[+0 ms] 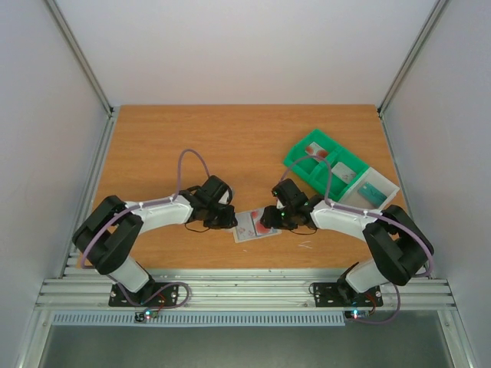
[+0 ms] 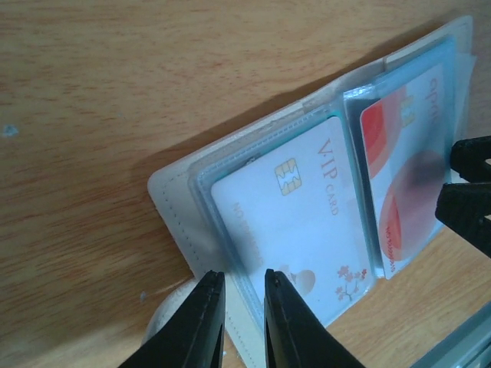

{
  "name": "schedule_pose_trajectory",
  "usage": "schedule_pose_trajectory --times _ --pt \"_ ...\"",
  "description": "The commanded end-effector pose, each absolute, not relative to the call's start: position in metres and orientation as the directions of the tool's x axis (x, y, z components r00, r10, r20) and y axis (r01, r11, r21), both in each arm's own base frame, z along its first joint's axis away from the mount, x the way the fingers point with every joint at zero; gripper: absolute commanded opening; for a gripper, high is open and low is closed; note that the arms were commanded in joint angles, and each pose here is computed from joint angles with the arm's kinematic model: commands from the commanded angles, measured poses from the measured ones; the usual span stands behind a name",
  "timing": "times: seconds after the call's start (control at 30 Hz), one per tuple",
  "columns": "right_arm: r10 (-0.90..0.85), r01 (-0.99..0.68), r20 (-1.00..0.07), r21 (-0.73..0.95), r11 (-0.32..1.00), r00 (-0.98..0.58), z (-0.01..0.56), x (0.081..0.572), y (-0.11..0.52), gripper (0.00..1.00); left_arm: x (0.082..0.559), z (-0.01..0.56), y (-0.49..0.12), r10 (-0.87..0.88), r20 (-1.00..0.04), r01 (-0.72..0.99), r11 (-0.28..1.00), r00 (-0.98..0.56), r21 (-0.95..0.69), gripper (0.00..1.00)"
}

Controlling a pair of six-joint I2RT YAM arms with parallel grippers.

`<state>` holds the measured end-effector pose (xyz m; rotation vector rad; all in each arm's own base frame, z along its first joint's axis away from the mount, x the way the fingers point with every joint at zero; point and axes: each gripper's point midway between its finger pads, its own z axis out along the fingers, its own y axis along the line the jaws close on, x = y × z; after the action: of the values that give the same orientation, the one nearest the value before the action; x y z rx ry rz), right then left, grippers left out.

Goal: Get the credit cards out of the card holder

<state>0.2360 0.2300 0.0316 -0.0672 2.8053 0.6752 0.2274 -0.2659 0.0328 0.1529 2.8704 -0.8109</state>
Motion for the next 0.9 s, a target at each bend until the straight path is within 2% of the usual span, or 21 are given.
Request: schedule_pose_trajectory --times 0.0,0.23,0.87 --pt "0.031 -0.096 -0.253 0.474 0.875 -0.967 0.029 0.238 0.233 0.53 0.233 0.027 -0.267 0.065 -0.212 0.166 0.848 -0.975 -0.503 0.16" --pt "0.039 -0.105 -0.245 0.547 0.830 -0.969 0.036 0.238 0.243 0.56 0.231 0.021 -0.264 0.062 -0.206 0.159 0.854 -0.977 -0.495 0.15" --pt "0.054 -0.140 -0.238 0.721 0.678 -0.970 0.076 0.235 0.266 0.56 0.229 0.019 -0.264 0.065 -0.206 0.162 0.850 -0.976 -0.501 0.15"
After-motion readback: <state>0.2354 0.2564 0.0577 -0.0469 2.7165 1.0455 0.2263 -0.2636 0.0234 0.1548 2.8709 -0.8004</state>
